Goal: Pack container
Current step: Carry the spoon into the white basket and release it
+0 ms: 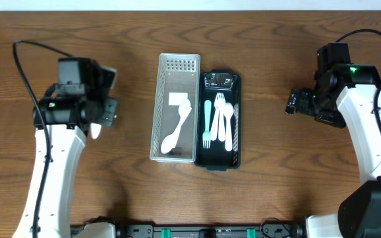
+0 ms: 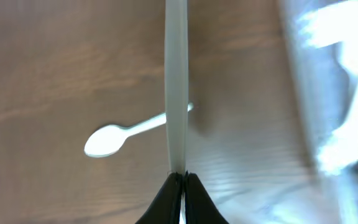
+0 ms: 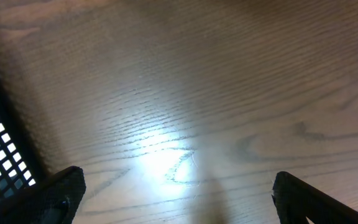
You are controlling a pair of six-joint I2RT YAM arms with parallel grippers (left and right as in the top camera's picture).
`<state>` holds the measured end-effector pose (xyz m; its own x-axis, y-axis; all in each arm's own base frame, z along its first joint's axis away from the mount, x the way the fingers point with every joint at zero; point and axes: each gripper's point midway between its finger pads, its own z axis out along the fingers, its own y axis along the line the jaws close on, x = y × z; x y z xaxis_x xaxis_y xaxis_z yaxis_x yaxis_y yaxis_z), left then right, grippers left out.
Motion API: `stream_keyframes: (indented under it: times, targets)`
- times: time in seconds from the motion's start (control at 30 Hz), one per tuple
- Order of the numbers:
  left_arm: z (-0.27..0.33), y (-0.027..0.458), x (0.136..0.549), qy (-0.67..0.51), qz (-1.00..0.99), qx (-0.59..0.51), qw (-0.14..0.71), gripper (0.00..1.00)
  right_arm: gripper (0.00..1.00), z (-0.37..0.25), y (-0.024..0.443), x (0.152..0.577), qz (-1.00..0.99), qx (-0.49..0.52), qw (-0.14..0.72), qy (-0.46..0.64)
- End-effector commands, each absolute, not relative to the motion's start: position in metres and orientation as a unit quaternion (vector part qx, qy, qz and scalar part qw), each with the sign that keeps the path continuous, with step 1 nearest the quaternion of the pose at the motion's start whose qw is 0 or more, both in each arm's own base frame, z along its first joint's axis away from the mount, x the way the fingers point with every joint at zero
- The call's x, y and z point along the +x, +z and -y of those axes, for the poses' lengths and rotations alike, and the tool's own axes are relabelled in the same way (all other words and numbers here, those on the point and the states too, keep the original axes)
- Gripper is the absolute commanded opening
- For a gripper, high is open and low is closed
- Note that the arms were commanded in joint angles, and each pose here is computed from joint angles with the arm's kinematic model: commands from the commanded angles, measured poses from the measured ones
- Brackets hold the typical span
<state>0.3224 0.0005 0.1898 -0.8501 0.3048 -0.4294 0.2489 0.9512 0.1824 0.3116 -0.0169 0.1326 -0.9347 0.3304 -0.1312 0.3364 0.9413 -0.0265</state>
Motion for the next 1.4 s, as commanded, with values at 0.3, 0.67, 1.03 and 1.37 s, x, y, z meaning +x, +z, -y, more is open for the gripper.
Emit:
stream_keyframes:
  times: [0.3,0.67,1.03,1.37]
  targets:
    - [0.145,0.211,0.334,-0.045,-0.949,0.147,0.274,0.06,0.99,0.017,0.136,0.313,-0.984,0.163,0.07,-0.023]
    - [0.154,0.093,0.347,-0.01,-0.989,0.086,0.121,0.06,0.99,0.017,0.136,0.312,-0.984,0.163,0.067,-0.024]
    - [0.157,0.101,0.351,-0.01,-0.985,0.111,0.129,0.69,0.99,0.017,0.136,0.312,-0.984,0.163,0.068,-0.024]
    - [0.129,0.219,0.367,-0.007,-0.957,0.084,0.278,0.98,0.99,0.018,0.136,0.312,-0.984,0.163,0.067,-0.024]
